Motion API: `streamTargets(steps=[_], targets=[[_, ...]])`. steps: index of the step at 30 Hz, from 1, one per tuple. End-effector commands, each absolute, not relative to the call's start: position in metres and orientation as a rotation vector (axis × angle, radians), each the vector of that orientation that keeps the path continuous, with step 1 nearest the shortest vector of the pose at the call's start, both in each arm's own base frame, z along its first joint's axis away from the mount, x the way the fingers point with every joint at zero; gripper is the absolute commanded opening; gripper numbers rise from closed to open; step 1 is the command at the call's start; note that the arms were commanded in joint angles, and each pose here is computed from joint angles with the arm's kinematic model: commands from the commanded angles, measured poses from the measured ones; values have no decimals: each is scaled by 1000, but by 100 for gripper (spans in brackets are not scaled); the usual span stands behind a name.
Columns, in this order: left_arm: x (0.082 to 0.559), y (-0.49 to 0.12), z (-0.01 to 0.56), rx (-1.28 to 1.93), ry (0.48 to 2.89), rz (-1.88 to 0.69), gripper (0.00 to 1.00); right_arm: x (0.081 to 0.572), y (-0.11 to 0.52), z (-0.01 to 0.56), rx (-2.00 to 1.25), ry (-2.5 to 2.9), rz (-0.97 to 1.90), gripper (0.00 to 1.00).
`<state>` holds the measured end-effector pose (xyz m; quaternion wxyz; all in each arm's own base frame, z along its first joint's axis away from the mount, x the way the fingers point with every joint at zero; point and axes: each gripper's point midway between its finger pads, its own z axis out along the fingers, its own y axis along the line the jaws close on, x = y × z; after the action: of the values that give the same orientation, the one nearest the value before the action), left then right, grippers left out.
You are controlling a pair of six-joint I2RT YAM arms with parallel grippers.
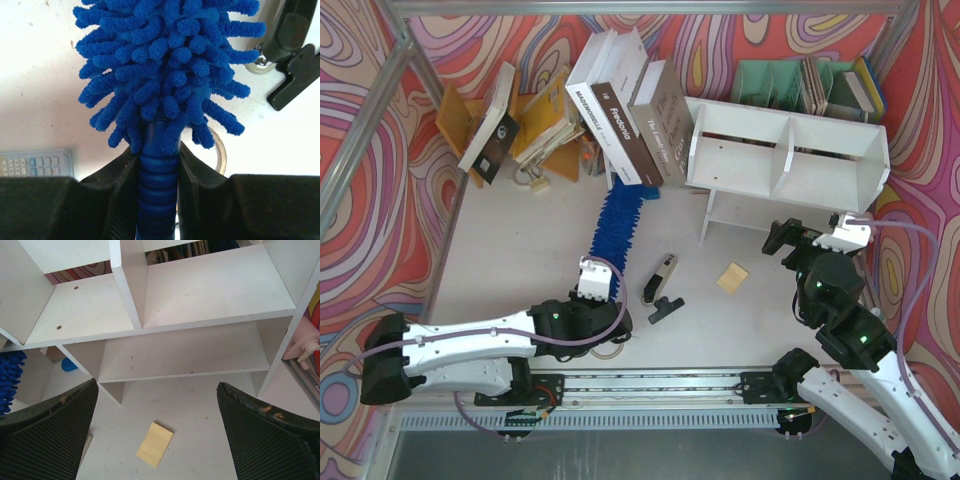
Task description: Dust the bookshelf with a duster
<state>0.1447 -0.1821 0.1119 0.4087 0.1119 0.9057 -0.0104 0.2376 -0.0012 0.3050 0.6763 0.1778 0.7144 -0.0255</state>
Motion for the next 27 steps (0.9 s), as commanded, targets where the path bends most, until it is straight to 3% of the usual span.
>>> streamTargets(steps=[1, 14, 27], targets=[[150, -175, 95, 176, 2295, -28, 0, 237, -2, 305, 404, 1605, -59, 90], [150, -199, 86, 306, 2327, -49, 0, 236, -3, 305, 410, 1602, -59, 90], [165, -176, 145, 229, 2173, -67, 0, 236, -3, 306, 410, 1601, -58, 90]])
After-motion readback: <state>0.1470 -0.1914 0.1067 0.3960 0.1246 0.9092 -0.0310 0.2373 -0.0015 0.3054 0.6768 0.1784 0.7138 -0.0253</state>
